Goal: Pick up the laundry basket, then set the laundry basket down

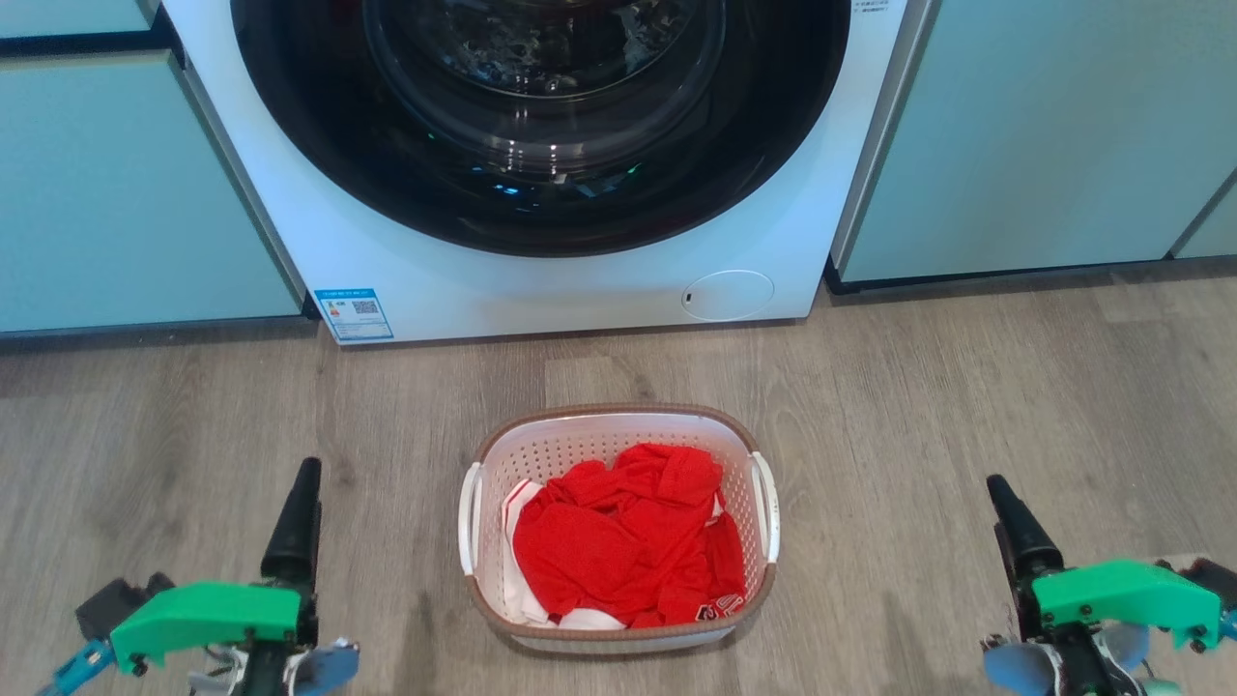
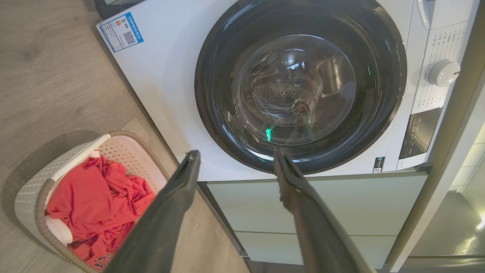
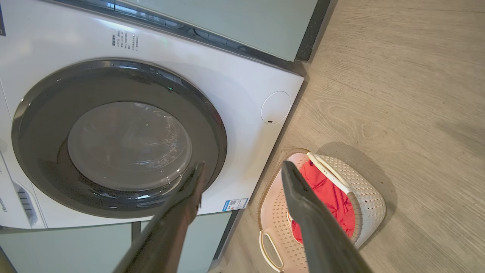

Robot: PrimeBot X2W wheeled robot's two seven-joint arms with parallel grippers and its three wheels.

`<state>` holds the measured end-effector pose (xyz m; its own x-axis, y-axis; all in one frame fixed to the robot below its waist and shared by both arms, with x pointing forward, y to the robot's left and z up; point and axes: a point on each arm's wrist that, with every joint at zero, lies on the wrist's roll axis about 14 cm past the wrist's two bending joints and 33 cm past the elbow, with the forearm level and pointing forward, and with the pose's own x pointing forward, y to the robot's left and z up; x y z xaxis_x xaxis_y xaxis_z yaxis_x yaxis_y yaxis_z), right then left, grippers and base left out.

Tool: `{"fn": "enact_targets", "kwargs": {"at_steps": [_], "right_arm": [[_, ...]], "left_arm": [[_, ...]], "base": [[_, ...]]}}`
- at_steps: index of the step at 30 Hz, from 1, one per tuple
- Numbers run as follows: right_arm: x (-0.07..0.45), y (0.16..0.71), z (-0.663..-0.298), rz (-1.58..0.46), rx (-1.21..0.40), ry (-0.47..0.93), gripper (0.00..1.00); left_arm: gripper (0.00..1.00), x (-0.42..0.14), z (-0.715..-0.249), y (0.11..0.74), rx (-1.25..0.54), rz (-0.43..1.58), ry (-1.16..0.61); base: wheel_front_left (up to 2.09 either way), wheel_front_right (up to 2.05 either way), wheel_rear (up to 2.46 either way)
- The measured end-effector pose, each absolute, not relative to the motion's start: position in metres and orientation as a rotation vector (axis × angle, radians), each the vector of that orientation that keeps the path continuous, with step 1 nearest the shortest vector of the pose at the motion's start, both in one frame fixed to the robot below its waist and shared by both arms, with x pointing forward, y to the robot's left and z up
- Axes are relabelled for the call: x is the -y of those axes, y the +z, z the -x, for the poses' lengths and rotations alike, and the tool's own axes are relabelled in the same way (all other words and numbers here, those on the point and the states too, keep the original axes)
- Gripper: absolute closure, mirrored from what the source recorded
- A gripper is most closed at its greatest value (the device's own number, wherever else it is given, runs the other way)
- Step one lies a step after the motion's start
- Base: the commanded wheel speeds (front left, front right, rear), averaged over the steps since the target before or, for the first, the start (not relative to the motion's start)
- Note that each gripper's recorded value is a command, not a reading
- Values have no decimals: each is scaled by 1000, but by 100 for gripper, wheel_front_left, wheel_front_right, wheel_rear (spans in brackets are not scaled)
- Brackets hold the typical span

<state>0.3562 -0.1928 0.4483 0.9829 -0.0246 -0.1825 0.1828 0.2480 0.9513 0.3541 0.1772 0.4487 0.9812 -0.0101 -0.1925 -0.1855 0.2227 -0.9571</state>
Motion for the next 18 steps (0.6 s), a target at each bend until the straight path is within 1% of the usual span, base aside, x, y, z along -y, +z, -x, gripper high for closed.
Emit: {"fn": "enact_targets", "kwargs": {"at_steps": [18], "right_arm": [[179, 466, -363, -1046, -116, -54, 0]], "left_arm": [[0, -163, -360, 465, -161, 1015, 56]], "base": [[0, 0, 0]]}}
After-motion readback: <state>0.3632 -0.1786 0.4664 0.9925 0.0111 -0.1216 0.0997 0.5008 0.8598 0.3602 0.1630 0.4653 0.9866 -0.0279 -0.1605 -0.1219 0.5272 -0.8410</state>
